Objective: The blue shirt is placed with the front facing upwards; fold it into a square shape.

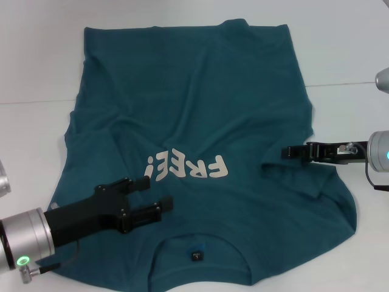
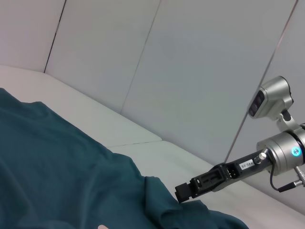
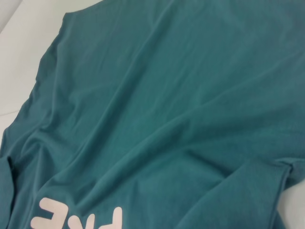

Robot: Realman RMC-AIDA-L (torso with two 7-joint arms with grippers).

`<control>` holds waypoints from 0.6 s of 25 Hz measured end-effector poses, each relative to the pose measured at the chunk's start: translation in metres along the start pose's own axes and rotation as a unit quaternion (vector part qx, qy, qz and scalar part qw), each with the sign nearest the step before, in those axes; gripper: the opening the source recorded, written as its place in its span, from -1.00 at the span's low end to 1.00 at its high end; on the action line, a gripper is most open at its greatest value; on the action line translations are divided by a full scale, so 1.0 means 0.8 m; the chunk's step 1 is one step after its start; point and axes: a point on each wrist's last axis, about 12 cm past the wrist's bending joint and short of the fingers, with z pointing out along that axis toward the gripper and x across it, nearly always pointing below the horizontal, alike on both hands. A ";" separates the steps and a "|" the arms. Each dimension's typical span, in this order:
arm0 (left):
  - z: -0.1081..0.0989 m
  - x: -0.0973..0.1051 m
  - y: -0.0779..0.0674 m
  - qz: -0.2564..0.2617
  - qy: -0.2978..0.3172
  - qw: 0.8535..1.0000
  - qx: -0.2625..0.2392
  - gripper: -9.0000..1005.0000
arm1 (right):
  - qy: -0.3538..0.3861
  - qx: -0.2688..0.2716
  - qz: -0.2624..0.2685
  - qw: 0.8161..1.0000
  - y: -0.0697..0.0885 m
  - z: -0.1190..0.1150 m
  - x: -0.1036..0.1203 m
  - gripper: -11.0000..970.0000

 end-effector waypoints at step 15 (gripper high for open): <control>0.001 -0.001 0.000 0.000 -0.002 1.000 0.002 0.65 | -0.003 0.004 0.014 1.000 -0.011 -0.007 0.005 0.33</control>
